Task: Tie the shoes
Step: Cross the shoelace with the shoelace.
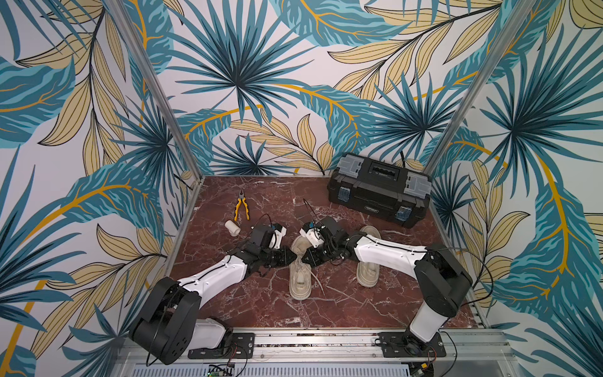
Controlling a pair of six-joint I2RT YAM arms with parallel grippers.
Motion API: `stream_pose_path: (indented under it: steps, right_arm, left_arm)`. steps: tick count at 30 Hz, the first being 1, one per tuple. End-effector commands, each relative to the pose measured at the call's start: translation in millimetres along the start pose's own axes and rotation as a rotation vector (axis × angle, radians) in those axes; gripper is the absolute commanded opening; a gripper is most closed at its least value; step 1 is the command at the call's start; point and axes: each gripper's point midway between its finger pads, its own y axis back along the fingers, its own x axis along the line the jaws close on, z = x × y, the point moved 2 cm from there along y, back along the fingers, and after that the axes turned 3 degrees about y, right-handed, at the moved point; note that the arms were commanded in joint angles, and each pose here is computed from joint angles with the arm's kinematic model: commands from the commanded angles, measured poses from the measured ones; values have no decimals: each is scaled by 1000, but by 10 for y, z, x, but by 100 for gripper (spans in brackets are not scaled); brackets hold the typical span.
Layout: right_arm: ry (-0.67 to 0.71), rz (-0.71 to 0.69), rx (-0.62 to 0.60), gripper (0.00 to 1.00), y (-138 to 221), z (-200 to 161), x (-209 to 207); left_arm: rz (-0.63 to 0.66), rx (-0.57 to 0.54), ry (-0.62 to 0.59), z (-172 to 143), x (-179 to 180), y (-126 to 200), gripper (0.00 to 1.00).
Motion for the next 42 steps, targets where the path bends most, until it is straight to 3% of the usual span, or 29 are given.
stream_pose_path:
  steps: [1, 30, 42]
  right_arm:
    - [1, -20, 30, 0, -17, -83, -44]
    - [2, 3, 21, 0, -10, -56, -2]
    - [2, 11, -3, 0, 23, 6, 32]
  left_arm:
    - [-49, -4, -17, -16, -52, -9, 18]
    - [-93, -5, -16, 28, -149, -104, 24]
    - [-84, 13, -19, -23, -148, -174, 21]
